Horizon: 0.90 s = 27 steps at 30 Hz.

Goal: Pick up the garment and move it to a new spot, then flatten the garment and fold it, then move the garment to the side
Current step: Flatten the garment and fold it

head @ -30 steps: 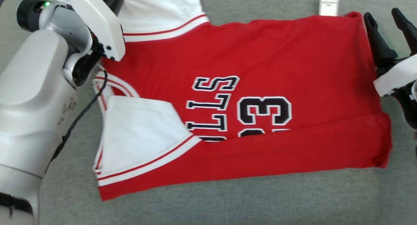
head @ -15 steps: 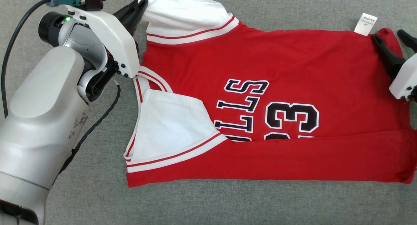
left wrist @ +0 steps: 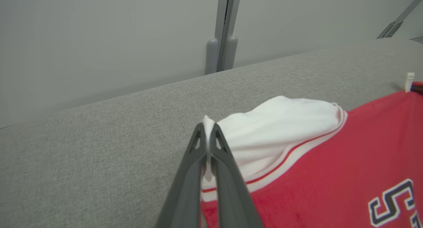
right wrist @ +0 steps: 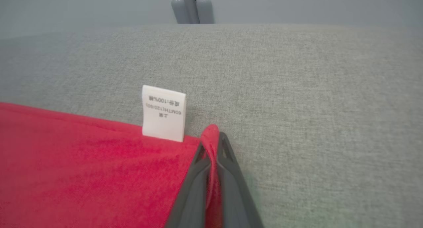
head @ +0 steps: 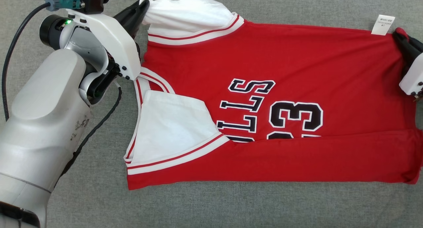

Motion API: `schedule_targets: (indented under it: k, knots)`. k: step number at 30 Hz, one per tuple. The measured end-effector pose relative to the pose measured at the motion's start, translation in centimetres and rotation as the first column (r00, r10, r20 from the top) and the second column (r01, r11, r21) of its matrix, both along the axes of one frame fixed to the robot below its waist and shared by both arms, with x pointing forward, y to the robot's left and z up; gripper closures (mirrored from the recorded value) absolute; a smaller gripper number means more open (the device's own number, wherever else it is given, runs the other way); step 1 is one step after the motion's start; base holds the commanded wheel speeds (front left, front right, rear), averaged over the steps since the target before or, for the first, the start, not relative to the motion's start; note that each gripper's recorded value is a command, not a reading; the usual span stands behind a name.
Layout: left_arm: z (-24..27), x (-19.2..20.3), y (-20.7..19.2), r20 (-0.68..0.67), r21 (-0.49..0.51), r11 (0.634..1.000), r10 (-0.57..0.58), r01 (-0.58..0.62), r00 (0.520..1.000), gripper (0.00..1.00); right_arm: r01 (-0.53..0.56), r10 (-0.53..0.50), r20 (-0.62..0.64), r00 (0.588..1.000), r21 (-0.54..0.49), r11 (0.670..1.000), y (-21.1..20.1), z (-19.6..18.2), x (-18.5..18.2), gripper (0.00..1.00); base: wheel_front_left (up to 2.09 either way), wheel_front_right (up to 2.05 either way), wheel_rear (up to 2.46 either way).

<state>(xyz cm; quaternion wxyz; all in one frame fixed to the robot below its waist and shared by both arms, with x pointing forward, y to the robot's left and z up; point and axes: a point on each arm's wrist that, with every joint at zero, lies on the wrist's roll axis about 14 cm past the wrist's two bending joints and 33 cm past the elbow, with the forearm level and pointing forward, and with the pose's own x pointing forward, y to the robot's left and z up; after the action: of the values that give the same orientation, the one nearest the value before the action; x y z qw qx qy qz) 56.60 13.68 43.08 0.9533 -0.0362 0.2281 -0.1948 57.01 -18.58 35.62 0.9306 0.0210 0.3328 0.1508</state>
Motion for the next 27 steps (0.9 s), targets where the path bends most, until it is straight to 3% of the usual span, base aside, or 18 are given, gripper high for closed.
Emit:
schedule_targets:
  k: [11, 17, 27]
  knots:
    - [0.5, 2.1, 0.8, 0.084, -0.012, 0.997, 0.072, -0.072, 0.994, 1.0, 0.084, -0.087, 0.121, 0.989, 0.03, 0.996, -1.3, 1.5, 2.3, 1.0, 0.0, 0.0, 0.0]
    - [2.4, 3.9, 1.1, 0.18, -0.05, 0.992, 0.127, -0.12, 0.975, 1.0, 0.116, -0.128, 0.275, 0.953, 0.06, 0.991, -1.6, 4.3, 4.6, 1.0, 0.0, 0.0, 0.0]
    - [2.1, 2.5, 0.7, 0.175, -0.065, 0.992, 0.117, -0.107, 0.978, 1.0, 0.102, -0.116, 0.318, 0.941, 0.058, 0.993, -0.7, 4.9, 3.6, 1.0, 0.0, 0.0, 0.0]
